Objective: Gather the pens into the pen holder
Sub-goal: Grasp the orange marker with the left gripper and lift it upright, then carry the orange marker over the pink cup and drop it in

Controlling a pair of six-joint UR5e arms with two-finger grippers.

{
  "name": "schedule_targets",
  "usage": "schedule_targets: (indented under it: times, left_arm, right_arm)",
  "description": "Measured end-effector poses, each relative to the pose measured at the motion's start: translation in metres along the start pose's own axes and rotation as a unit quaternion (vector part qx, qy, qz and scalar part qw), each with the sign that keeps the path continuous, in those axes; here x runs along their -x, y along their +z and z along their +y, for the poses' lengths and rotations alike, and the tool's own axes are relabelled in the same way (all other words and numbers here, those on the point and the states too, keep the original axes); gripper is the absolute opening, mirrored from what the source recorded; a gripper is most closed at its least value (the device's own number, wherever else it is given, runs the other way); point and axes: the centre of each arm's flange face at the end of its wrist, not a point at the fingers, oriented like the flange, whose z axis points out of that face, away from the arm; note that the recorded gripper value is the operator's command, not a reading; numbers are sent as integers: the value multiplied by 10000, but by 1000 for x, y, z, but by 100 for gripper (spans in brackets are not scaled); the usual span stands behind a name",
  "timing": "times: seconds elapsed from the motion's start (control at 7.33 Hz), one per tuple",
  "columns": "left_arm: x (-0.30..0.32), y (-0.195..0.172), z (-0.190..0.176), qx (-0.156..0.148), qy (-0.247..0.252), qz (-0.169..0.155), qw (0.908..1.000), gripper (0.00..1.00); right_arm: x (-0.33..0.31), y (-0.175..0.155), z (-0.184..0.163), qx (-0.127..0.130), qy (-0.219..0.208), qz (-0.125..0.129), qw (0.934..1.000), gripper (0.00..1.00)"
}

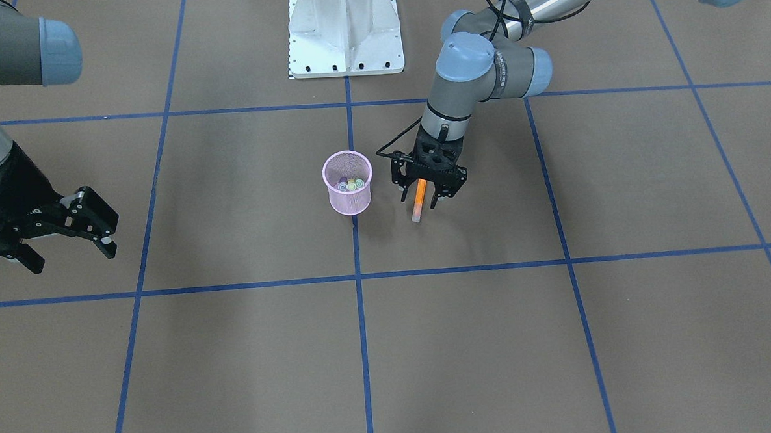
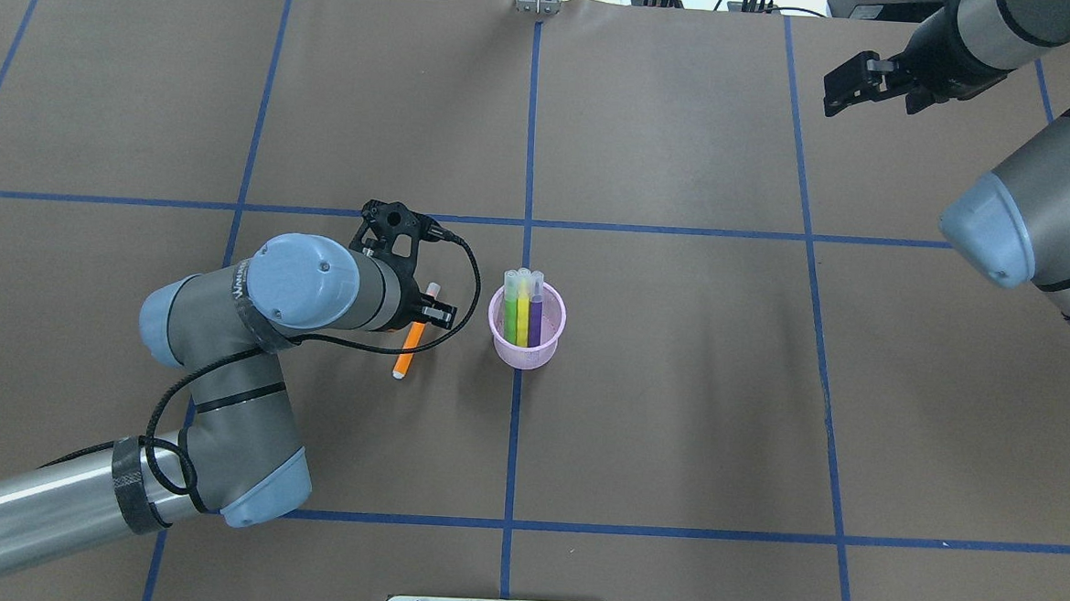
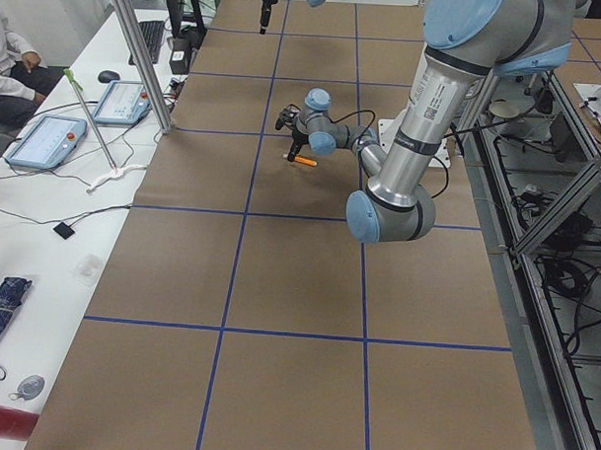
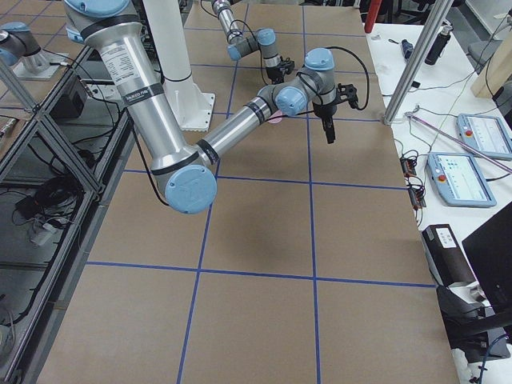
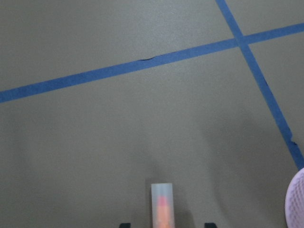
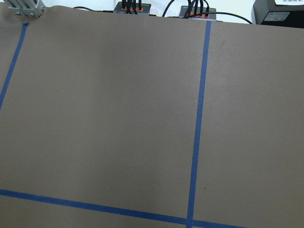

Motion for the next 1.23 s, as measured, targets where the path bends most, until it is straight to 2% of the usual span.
schedule_targets:
  times: [0.14,0.68,0.95,1.23]
  left_arm:
    - [0,0,0,-1,0,-5,10000,0]
    - [-1,-5,-3,-47,8,29,10000,0]
    - [-9,-44,-22,-347,2,289,9990,0]
    - [-25,-98,-38,-893,63,877,9921,0]
  right_arm:
    - [0,0,0,1,1,5,10000,100]
    - [-1,1,0,4,7,20,10000,100]
    - [-3,2,0,8,17,25,10000,100]
    - [-4,1,-1,-2,24,26,10000,100]
